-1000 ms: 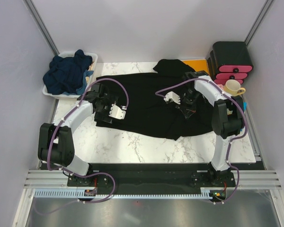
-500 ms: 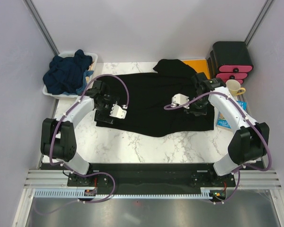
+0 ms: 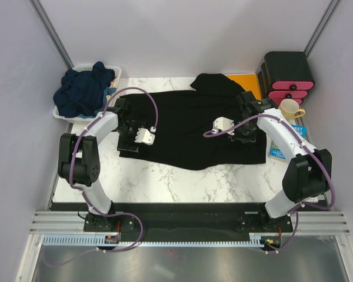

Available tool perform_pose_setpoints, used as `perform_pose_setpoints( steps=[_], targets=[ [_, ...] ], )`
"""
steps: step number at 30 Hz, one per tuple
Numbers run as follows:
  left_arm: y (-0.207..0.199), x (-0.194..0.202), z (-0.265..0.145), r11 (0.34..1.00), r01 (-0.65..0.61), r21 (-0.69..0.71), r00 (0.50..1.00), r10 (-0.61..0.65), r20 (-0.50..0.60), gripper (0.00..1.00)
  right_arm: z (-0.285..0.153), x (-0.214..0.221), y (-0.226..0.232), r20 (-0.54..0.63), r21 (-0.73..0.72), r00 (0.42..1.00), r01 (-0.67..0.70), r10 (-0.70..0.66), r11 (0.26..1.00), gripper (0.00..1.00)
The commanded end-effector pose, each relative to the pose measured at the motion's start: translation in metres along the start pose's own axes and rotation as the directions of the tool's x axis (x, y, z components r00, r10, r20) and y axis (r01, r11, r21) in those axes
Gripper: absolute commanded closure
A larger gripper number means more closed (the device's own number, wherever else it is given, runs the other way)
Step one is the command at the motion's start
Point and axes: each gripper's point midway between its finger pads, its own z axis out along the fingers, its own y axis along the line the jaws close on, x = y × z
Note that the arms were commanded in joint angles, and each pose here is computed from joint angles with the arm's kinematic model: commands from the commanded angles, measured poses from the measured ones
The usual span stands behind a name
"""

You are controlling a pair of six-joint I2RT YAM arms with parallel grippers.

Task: Fold and stack the t-shirts
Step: Flatten the tshirt out

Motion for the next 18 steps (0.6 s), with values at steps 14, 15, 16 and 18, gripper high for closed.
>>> perform_pose_setpoints(
  steps=[14,15,16,18],
  targets=[
    [0.049,0.022,-0.036,0.997,-0.031,-0.077,1.000,0.031,-0.003,0.02,0.003,-0.007,-0.017,-0.001,0.023,1.000,-0.019,0.019,1.000,1.00],
    [0.045,0.023,-0.034,0.998,-0.030,-0.059,1.000,0.030,0.003,0.02,0.004,-0.006,-0.018,-0.004,0.025,1.000,-0.020,0.021,0.999,1.00],
    [0.040,0.024,-0.031,0.999,-0.024,-0.035,1.000,0.025,0.007,0.02,0.004,-0.006,-0.019,-0.004,0.025,1.000,-0.022,0.022,0.999,1.00],
    [0.037,0.029,-0.026,1.000,-0.012,-0.006,1.000,0.012,0.012,0.02,0.003,-0.007,-0.019,-0.004,0.024,1.000,-0.022,0.022,0.999,1.00]
  ],
)
